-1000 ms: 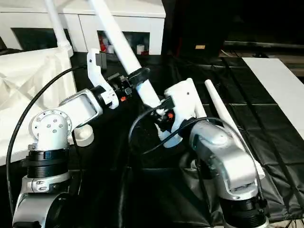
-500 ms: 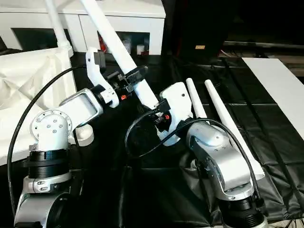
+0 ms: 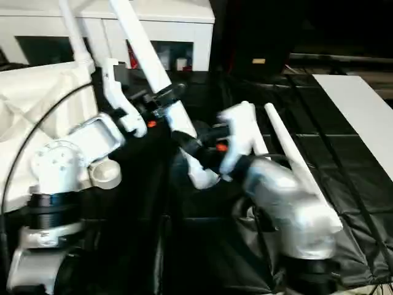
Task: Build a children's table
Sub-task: Pick table leg
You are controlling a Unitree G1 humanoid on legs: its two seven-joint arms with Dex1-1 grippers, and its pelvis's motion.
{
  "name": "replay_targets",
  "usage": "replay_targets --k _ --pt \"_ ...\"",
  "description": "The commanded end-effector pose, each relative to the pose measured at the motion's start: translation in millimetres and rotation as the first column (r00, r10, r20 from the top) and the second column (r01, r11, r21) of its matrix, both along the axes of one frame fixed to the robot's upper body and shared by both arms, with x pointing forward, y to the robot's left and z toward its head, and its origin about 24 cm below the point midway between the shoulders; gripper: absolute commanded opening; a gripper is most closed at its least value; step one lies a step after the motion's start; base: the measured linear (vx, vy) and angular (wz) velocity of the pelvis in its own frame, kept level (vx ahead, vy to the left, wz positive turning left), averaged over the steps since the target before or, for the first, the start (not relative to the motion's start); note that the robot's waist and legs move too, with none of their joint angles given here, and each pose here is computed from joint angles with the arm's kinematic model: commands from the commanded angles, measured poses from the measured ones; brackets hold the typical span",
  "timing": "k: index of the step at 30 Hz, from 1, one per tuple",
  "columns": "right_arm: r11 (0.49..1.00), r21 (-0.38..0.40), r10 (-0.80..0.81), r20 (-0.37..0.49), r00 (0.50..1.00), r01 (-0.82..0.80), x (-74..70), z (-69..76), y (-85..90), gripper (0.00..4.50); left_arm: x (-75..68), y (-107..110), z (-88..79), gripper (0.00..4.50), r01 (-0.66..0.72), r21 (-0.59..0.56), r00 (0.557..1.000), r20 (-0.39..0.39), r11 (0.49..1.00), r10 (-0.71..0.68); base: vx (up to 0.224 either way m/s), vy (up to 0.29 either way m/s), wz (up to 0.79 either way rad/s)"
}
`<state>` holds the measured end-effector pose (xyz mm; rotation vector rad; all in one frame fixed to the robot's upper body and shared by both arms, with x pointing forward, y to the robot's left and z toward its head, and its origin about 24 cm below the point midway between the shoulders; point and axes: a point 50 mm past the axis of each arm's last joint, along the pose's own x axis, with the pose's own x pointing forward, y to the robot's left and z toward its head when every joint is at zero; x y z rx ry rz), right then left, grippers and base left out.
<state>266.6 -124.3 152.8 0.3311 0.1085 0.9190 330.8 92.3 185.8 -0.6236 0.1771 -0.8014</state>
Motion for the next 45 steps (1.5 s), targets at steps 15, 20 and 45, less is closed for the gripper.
replay_targets --k 15,20,45 --pt "0.995 -0.019 0.092 -0.111 0.990 -0.095 -2.8 9.8 -30.4 3.32 -28.8 -8 32.4 1.83 0.503 0.108 0.805 0.303 0.857 -0.510 0.000 0.000 0.00" --pt "0.984 -0.009 0.175 -0.138 0.975 -0.178 -8.3 6.8 -22.7 3.32 -37.8 -9 37.9 1.83 0.610 0.131 0.684 0.410 0.781 -0.603 0.000 0.000 0.00" --pt "0.947 0.081 0.316 -0.079 0.945 -0.310 -25.0 11.3 -26.8 3.32 -19.7 2 31.0 1.82 0.671 0.163 0.600 0.454 0.724 -0.658 0.000 0.000 0.00"
